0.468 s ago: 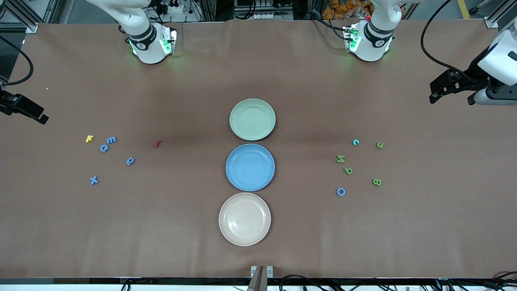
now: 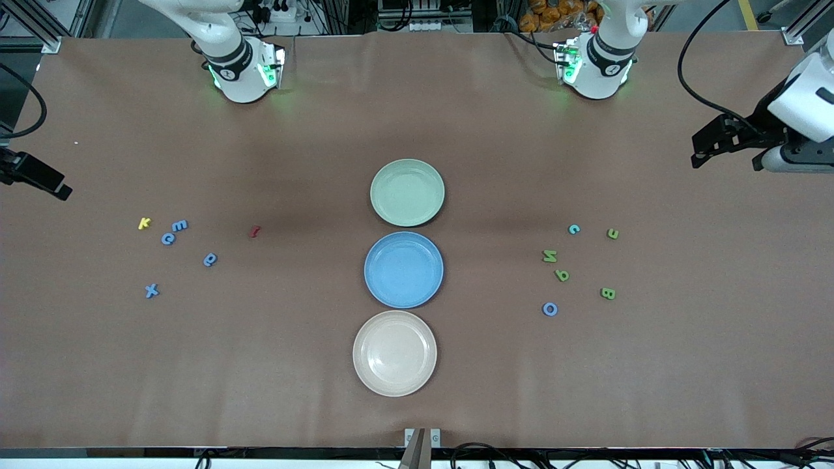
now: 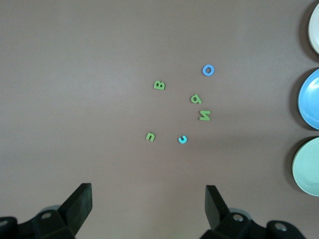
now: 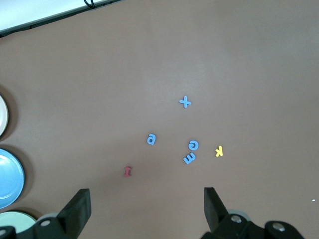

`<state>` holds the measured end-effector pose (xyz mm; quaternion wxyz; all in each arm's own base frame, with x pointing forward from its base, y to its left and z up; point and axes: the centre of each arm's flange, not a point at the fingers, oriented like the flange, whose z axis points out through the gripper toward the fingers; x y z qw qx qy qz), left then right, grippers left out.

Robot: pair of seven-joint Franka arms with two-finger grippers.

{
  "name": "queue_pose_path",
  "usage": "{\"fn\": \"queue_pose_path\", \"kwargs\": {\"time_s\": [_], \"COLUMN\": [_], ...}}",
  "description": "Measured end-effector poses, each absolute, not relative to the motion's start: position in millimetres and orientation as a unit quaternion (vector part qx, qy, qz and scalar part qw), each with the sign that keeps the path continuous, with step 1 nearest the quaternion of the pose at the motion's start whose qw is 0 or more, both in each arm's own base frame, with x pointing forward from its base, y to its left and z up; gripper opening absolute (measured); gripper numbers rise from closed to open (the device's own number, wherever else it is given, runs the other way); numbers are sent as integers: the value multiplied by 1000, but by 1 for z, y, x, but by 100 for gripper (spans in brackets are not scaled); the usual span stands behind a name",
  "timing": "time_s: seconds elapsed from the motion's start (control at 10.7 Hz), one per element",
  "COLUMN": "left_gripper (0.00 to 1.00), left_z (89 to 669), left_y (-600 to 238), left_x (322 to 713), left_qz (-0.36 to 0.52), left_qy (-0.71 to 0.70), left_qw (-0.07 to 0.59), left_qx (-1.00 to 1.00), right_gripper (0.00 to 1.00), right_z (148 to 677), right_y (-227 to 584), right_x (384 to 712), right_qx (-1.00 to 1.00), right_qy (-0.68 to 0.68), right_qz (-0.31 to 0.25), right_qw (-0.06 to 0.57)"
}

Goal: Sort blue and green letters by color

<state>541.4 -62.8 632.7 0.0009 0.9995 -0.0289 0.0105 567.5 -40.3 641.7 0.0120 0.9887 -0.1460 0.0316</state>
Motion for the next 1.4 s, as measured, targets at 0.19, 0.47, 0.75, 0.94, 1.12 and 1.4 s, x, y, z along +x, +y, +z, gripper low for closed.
{"fn": "queue_pose_path", "kwargs": {"time_s": [0.19, 0.47, 0.75, 0.94, 1.12, 1.4], "left_gripper": [100, 100, 100, 100, 100, 97], "left_z": [602, 520, 425, 380, 334, 274], "left_y": [-63, -64, -63, -62, -62, -55], "left_x": [554, 573, 592, 611, 626, 641], "left_qz": [-2, 15, 22, 36, 51, 82], "left_qy": [-29, -28, -41, -53, -60, -87], "left_qw": [2, 6, 0, -10, -8, -25], "left_qx": [1000, 999, 999, 998, 997, 993], "right_gripper": [100, 100, 100, 100, 100, 100], "right_z": [641, 640, 627, 603, 553, 471], "right_y": [-41, -41, -43, -53, -70, -80], "right_x": [567, 567, 570, 584, 595, 597], "right_qx": [989, 989, 989, 988, 986, 983], "right_qy": [-146, -144, -145, -152, -167, -181], "right_qz": [31, 30, 18, 19, 22, 4], "right_qw": [12, 12, 13, 12, -2, -12]}}
